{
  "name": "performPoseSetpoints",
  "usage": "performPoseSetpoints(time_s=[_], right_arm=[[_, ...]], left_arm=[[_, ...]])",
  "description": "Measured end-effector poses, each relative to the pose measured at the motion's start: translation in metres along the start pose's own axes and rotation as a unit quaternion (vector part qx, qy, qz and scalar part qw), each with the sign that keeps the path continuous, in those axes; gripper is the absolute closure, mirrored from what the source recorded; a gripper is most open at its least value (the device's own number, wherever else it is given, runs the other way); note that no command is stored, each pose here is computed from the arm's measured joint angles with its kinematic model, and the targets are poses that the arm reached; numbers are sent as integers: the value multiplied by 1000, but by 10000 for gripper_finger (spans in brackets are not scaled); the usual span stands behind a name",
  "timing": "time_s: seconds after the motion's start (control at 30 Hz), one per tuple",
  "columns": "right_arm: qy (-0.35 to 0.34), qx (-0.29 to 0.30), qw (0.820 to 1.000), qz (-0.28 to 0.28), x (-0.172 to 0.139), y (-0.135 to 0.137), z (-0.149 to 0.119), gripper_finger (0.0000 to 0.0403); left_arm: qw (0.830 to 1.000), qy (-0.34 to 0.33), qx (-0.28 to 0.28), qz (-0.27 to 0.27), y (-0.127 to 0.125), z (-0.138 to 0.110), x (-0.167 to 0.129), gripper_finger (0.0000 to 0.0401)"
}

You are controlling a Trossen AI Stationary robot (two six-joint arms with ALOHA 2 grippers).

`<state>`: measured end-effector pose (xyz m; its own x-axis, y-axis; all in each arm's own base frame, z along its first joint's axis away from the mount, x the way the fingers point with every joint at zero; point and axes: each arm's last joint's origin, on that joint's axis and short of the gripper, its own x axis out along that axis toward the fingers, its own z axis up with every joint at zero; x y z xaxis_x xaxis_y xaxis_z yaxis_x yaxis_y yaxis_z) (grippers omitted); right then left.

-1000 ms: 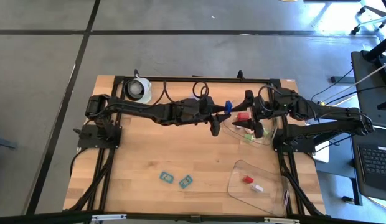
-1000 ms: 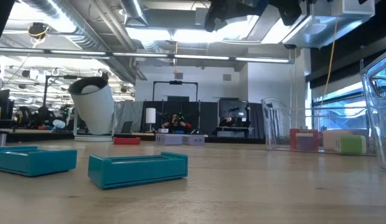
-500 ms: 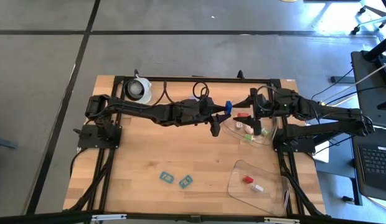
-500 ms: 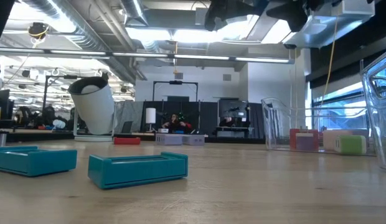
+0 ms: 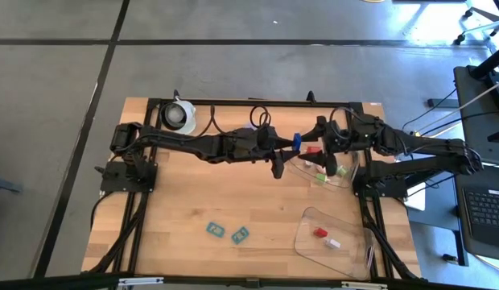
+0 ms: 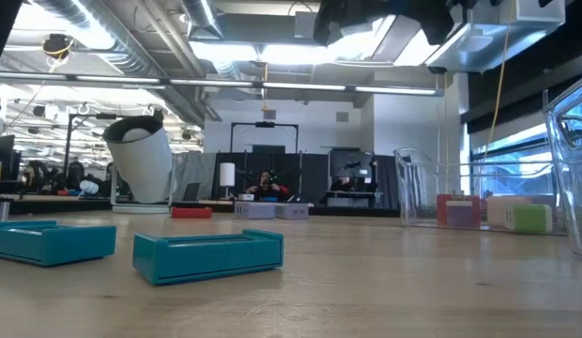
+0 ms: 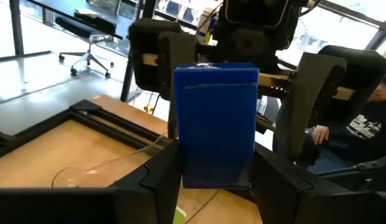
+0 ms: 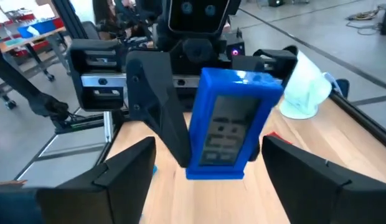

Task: Pick & Place Office items
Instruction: Put the dark blue digital clock into the bottom transparent bin

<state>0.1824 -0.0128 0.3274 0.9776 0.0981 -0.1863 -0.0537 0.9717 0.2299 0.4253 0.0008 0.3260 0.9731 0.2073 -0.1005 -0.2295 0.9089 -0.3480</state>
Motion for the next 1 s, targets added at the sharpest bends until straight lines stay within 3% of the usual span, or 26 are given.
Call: performPoseSetpoints(time_s=[0.43, 0.57, 0.77, 1.0], right_arm=[[-57, -9, 998, 13, 7, 1, 11, 80], [-55, 10, 998, 15, 8, 1, 10, 88], [-33, 42, 997, 46, 18, 0, 6, 103], [-40, 41, 997, 57, 24, -1, 7, 116]], left_arm=[[1000, 6, 1, -12, -8, -3, -2, 245], [1000, 3, 4, -13, -8, -3, -2, 242], [998, -17, 54, -20, -9, 1, -2, 245], [998, -13, 57, -26, -10, 1, -3, 244]])
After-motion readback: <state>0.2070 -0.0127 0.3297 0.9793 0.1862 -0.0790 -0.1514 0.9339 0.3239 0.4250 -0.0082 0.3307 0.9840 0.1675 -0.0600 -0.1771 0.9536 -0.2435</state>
